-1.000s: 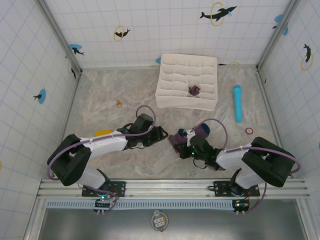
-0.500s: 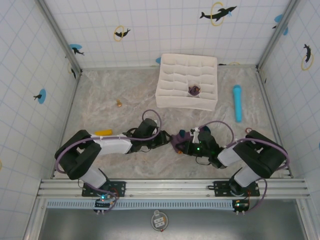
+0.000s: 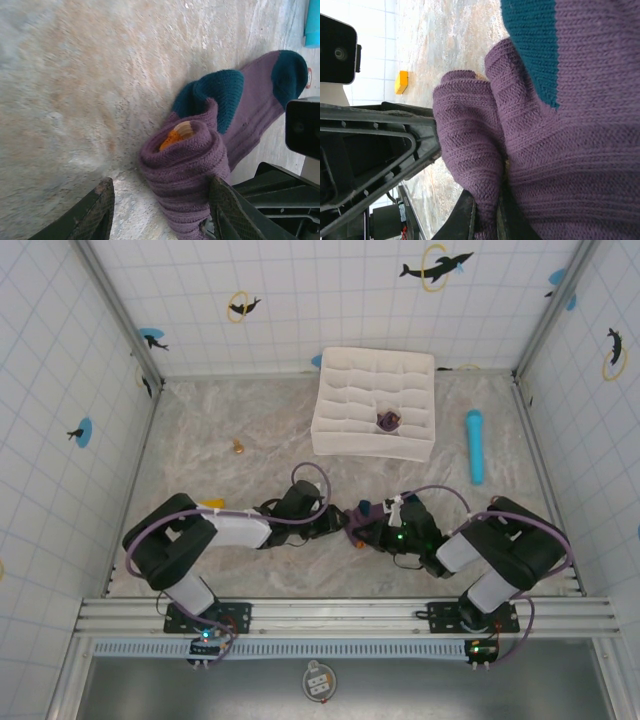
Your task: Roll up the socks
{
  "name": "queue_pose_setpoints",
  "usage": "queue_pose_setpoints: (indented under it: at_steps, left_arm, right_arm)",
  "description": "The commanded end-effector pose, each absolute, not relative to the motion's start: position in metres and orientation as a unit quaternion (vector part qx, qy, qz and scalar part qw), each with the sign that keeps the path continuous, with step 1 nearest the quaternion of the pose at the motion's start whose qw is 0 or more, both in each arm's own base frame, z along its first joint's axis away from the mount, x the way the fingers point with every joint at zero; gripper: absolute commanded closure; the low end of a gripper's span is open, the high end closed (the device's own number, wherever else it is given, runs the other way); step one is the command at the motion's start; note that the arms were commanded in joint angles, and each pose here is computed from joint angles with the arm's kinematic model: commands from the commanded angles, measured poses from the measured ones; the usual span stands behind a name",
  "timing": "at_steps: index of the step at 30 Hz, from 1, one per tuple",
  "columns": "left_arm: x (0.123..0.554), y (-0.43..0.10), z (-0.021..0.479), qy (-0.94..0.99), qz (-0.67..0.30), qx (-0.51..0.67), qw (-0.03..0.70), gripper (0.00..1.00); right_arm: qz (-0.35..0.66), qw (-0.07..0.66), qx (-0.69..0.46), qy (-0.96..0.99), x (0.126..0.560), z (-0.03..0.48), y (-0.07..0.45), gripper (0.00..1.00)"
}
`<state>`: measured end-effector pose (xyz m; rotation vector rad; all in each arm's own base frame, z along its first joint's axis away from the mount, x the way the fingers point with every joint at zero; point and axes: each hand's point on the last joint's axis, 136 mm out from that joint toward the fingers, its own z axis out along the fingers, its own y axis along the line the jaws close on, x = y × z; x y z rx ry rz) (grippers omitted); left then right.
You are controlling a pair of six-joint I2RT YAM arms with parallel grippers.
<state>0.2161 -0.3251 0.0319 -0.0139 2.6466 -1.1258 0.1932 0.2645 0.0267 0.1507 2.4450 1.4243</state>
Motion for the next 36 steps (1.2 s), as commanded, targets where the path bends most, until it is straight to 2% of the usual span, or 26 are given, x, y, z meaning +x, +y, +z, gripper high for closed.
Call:
queue_pose_setpoints:
  at_steps: [1, 6, 10, 12, 14, 16, 20, 26, 32, 34, 36]
  left_arm:
    - [0.219, -0.335, 0.030, 0.909, -0.393, 0.002, 0.135, 0.53]
    - [0.220, -0.331, 0.020, 0.914, -0.383, -0.014, 0.132, 0.60]
    - [0.223, -0.329, 0.014, 0.920, -0.369, -0.025, 0.127, 0.72]
    - [0.224, -0.327, 0.010, 0.926, -0.355, -0.031, 0.123, 0.88]
    - [0.225, -0.327, 0.009, 0.930, -0.347, -0.030, 0.120, 0.99]
    - [0.224, -0.325, 0.007, 0.936, -0.332, -0.031, 0.114, 1.00]
    - [0.226, -0.319, 0.007, 0.947, -0.302, -0.036, 0.105, 1.00]
    - [0.226, -0.313, 0.009, 0.952, -0.291, -0.058, 0.079, 1.00]
    - [0.226, -0.309, 0.012, 0.958, -0.273, -0.069, 0.054, 1.00]
    - [0.226, -0.308, 0.013, 0.960, -0.268, -0.071, 0.045, 1.00]
    - [0.225, -0.306, 0.014, 0.961, -0.263, -0.073, 0.038, 1.00]
  right_arm:
    - [0.456, 0.090, 0.075, 0.882, 0.170, -0.007, 0.250, 1.00]
    - [0.462, 0.094, 0.080, 0.878, 0.173, -0.005, 0.250, 1.00]
    - [0.467, 0.094, 0.080, 0.875, 0.174, -0.002, 0.251, 1.00]
    - [0.467, 0.096, 0.081, 0.875, 0.175, -0.002, 0.249, 1.00]
    - [0.463, 0.101, 0.080, 0.877, 0.175, -0.002, 0.245, 0.98]
    - [0.452, 0.109, 0.074, 0.882, 0.176, -0.002, 0.242, 0.92]
    - [0.408, 0.145, 0.052, 0.900, 0.185, 0.000, 0.234, 0.64]
    - [0.345, 0.211, -0.012, 0.914, 0.201, 0.025, 0.229, 0.40]
    - [0.302, 0.280, -0.081, 0.908, 0.210, 0.060, 0.231, 0.26]
    - [0.268, 0.309, -0.106, 0.906, 0.210, 0.069, 0.229, 0.24]
    - [0.224, 0.339, -0.139, 0.903, 0.208, 0.074, 0.225, 0.17]
